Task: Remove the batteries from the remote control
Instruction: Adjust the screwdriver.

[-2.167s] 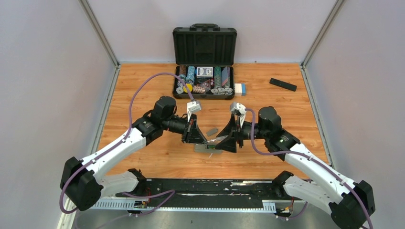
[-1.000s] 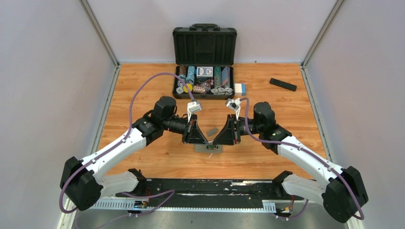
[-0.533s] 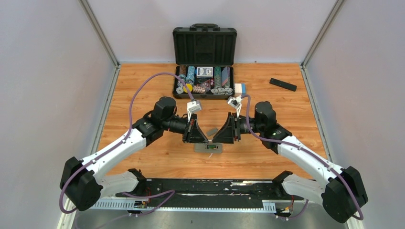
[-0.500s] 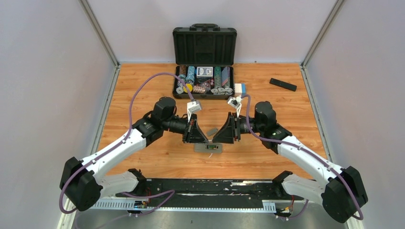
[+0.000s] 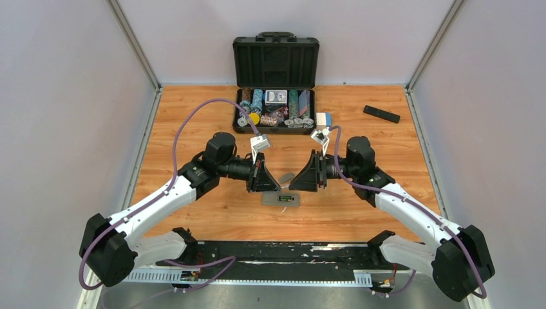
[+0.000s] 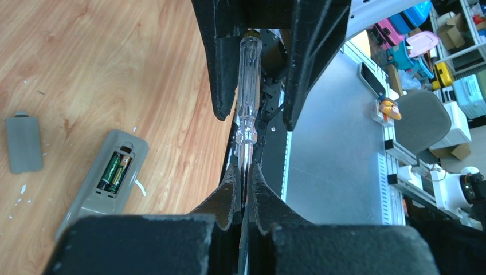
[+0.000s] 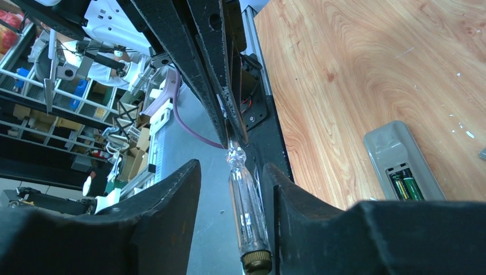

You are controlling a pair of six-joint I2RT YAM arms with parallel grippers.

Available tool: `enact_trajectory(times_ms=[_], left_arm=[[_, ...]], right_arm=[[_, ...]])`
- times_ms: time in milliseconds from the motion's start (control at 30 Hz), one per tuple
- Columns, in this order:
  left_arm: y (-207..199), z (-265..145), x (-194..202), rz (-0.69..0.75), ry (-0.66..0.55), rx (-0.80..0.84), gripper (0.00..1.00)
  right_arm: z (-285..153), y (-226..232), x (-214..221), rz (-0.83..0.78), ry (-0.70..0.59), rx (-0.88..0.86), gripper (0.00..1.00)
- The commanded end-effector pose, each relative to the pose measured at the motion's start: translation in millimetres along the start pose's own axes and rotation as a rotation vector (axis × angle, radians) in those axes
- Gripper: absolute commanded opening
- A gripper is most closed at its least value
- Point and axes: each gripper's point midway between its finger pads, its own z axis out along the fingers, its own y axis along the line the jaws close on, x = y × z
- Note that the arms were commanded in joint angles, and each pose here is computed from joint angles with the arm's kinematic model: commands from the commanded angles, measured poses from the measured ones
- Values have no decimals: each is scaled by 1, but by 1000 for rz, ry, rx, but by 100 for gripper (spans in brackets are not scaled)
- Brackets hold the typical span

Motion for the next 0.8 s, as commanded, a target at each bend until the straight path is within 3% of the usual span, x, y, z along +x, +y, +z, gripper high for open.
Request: enact_trajectory(times_ms=[0, 300, 600, 767], left_arm=[[1, -1, -10, 26, -39, -13, 0], [3, 2, -12, 17, -36, -7, 0], [7, 4, -9, 16, -24, -13, 0], [8, 4, -7, 14, -17, -17, 0]], right_arm=[[-2, 12, -3, -38, 0, -50, 40], [1, 9, -2, -17, 4, -79, 30], [4, 5, -4, -17, 3, -77, 28], [4, 5, -4, -15, 9, -82, 16]])
